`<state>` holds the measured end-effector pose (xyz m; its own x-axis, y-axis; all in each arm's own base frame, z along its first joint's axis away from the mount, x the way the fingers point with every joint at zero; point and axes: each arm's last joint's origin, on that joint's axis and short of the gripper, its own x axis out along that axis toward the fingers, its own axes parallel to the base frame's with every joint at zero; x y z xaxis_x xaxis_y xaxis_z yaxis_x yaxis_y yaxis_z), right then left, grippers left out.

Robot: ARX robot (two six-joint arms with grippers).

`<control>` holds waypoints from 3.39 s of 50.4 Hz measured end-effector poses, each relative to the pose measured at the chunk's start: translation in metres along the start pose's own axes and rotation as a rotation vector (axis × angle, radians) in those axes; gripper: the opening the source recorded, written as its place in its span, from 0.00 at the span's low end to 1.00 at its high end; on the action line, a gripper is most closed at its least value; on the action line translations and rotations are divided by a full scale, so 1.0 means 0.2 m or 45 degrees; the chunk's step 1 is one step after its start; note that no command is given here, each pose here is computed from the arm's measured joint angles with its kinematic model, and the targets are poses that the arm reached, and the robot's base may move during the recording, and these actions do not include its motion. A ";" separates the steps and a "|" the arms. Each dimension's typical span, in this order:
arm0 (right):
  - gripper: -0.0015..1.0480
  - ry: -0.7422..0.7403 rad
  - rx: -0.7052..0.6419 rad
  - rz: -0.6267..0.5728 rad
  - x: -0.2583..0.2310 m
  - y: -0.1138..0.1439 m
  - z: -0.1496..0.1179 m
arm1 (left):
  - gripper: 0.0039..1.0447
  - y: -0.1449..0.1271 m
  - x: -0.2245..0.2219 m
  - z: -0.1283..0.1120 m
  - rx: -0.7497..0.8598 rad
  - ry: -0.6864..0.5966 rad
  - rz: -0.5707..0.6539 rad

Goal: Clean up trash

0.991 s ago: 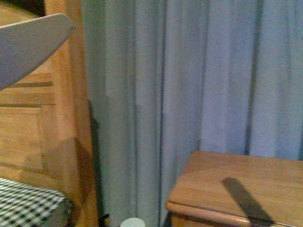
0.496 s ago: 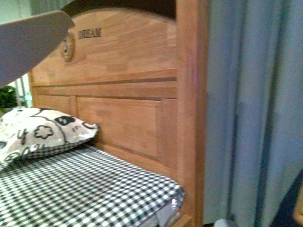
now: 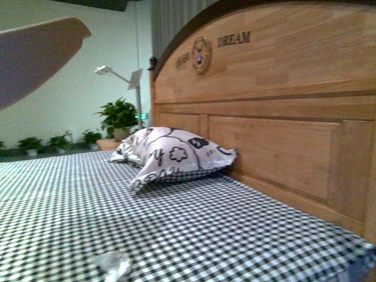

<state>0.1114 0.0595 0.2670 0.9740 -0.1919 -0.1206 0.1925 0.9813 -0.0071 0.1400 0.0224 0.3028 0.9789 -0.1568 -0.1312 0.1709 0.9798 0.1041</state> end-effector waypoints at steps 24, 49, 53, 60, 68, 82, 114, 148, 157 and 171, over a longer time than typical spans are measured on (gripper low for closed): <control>0.19 0.007 -0.005 -0.002 0.00 0.00 -0.01 | 0.26 0.00 0.00 0.00 -0.026 0.034 -0.057; 0.19 0.001 0.002 -0.004 0.00 0.00 0.00 | 0.26 0.22 0.23 -0.14 0.358 0.327 -0.281; 0.19 0.001 0.002 -0.004 0.00 0.00 0.00 | 0.26 0.28 0.33 -0.17 0.552 0.387 -0.292; 0.19 0.001 0.002 -0.004 0.00 0.00 0.00 | 0.26 0.33 0.44 -0.18 0.749 0.427 -0.329; 0.19 0.001 0.002 -0.004 0.00 0.00 0.00 | 0.26 0.32 0.54 -0.21 0.845 0.447 -0.392; 0.19 0.001 0.002 -0.004 0.00 0.00 0.00 | 0.26 0.21 0.66 -0.26 0.868 0.455 -0.507; 0.19 0.001 0.002 -0.004 0.00 0.00 0.00 | 0.26 0.16 0.80 -0.42 0.720 0.590 -0.649; 0.19 0.001 0.002 -0.004 0.00 0.00 0.00 | 0.26 0.14 0.87 -0.51 0.689 0.623 -0.696; 0.19 0.001 0.002 -0.004 0.00 0.00 0.00 | 0.26 0.14 0.88 -0.53 0.677 0.637 -0.700; 0.19 0.001 0.002 -0.004 0.00 0.00 0.00 | 0.26 0.14 0.88 -0.55 0.647 0.678 -0.726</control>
<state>0.1113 0.0594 0.2662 0.9733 -0.1950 -0.1214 0.1958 0.9806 -0.0060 0.3055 0.0349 0.1743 0.5728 -0.3969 -0.7172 0.7620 0.5804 0.2873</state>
